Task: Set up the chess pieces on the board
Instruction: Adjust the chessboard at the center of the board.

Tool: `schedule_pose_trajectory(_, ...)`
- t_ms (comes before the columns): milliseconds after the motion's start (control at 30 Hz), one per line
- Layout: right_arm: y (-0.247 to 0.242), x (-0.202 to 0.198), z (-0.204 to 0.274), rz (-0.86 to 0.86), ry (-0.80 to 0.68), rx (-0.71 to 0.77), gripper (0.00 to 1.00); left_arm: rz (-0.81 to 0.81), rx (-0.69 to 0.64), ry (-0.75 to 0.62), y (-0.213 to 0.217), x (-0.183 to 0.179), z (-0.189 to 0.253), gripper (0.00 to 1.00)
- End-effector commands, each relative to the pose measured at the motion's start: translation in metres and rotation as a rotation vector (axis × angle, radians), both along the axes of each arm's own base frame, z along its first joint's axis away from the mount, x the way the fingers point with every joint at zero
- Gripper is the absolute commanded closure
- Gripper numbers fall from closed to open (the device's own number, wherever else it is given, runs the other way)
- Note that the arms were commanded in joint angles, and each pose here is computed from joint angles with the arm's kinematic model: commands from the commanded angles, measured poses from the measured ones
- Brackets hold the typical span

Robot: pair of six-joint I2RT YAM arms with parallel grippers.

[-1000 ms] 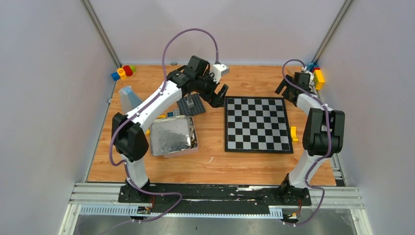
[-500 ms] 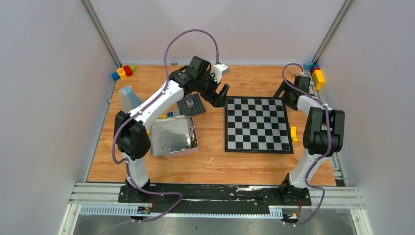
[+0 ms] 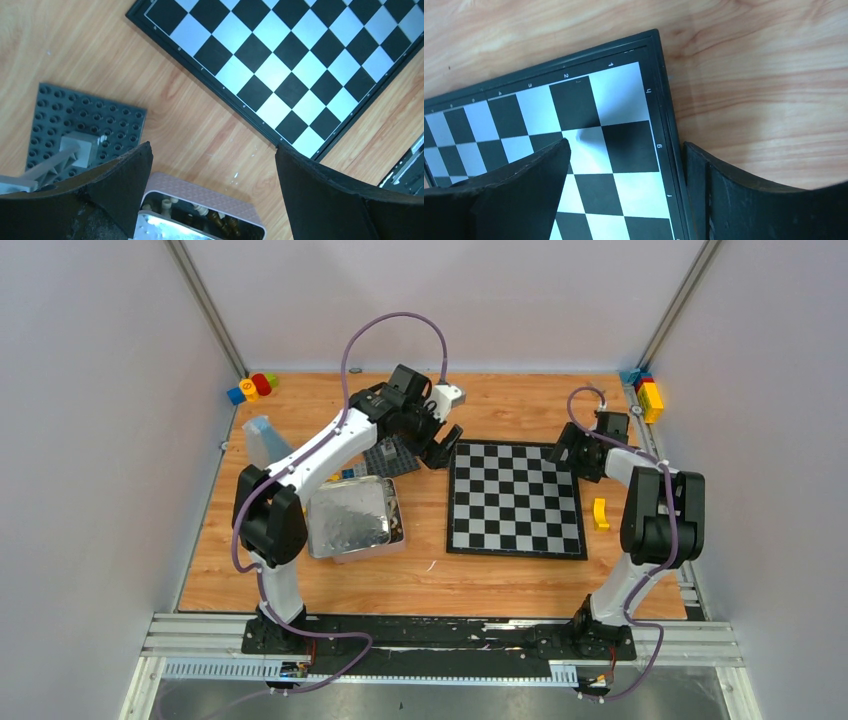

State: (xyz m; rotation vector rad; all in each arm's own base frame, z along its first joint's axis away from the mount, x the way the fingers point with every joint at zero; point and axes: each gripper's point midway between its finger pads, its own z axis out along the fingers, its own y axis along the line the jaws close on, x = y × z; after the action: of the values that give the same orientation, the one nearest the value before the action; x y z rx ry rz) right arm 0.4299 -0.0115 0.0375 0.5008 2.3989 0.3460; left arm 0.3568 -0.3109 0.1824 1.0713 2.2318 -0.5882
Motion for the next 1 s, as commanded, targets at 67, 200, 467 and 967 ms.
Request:
schedule_pose_trajectory(67,0.035,-0.021,0.011,0.141,-0.013,0.023,0.17,-0.005,0.041,-0.013,0.012,-0.005,-0.008,0.0)
schedule_pose_trajectory(200,0.042,-0.024,0.016,0.179,-0.033,0.008,0.17,-0.003,0.056,-0.001,0.014,-0.007,-0.02,0.0)
schedule_pose_trajectory(467,0.046,-0.024,0.02,0.234,-0.055,-0.005,0.18,-0.003,0.046,0.064,0.012,-0.017,-0.042,0.0)
schedule_pose_trajectory(967,0.064,-0.029,0.022,0.332,-0.059,-0.032,0.18,0.003,0.019,0.091,0.008,-0.021,-0.049,0.0)
